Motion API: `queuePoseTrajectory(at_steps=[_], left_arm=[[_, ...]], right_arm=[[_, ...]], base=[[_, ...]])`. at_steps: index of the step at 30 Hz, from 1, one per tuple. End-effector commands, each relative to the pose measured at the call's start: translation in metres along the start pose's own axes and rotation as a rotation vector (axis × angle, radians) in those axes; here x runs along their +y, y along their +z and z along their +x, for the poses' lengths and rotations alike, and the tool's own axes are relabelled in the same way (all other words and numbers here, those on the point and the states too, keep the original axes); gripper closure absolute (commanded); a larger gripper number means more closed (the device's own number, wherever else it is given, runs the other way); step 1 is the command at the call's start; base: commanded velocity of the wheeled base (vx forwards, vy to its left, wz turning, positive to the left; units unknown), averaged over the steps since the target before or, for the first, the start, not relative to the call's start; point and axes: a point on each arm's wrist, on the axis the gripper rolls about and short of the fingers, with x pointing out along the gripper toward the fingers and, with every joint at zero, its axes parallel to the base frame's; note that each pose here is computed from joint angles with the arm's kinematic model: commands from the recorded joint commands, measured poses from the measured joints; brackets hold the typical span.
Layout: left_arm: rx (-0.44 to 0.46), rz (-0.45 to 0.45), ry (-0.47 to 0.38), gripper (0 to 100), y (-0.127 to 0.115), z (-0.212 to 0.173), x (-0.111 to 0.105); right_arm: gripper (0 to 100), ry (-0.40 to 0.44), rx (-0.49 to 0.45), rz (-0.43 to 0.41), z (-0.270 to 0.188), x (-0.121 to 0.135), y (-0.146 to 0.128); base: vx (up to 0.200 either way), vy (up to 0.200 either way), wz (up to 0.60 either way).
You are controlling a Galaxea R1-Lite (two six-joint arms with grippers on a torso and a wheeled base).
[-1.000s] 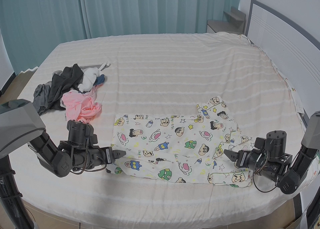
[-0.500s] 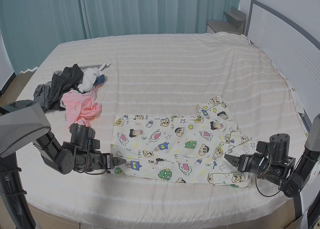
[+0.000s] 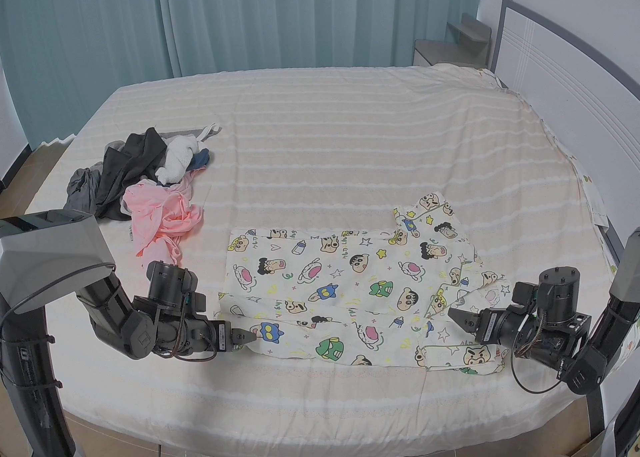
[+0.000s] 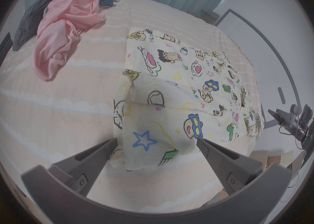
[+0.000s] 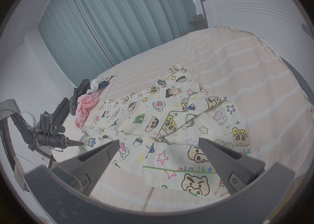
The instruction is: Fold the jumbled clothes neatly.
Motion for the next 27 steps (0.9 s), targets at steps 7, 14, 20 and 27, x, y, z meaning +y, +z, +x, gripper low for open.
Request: queuePoseTrajectory(at_steps=[7,14,20,27], left_arm=[[0.017,0.005,0.023,0,-0.0053,-0.0006,0.0059],[0.023,0.043,0.036,0,-0.008,-0.0029,0.0083],[-0.027,0.041,0.017,0,-0.0069,0.0017,0.0069],[-0.075,-0.023,-0.005,0,-0.0076,0.0036,0.0054]], right_arm=[[0,0.0,0.004,-0.001,0.0006,0.0,-0.001],[0,-0.001,0.006,-0.001,0.0004,-0.0001,-0.0013],[0,-0.003,0.01,0.001,0.0011,-0.0004,-0.0022],[0,-0.003,0.007,0.001,0.0015,-0.0005,-0.0014]], base=[[0.0,0.0,0.0],[0.0,0.0,0.0],[0.0,0.0,0.0],[0.0,0.0,0.0]])
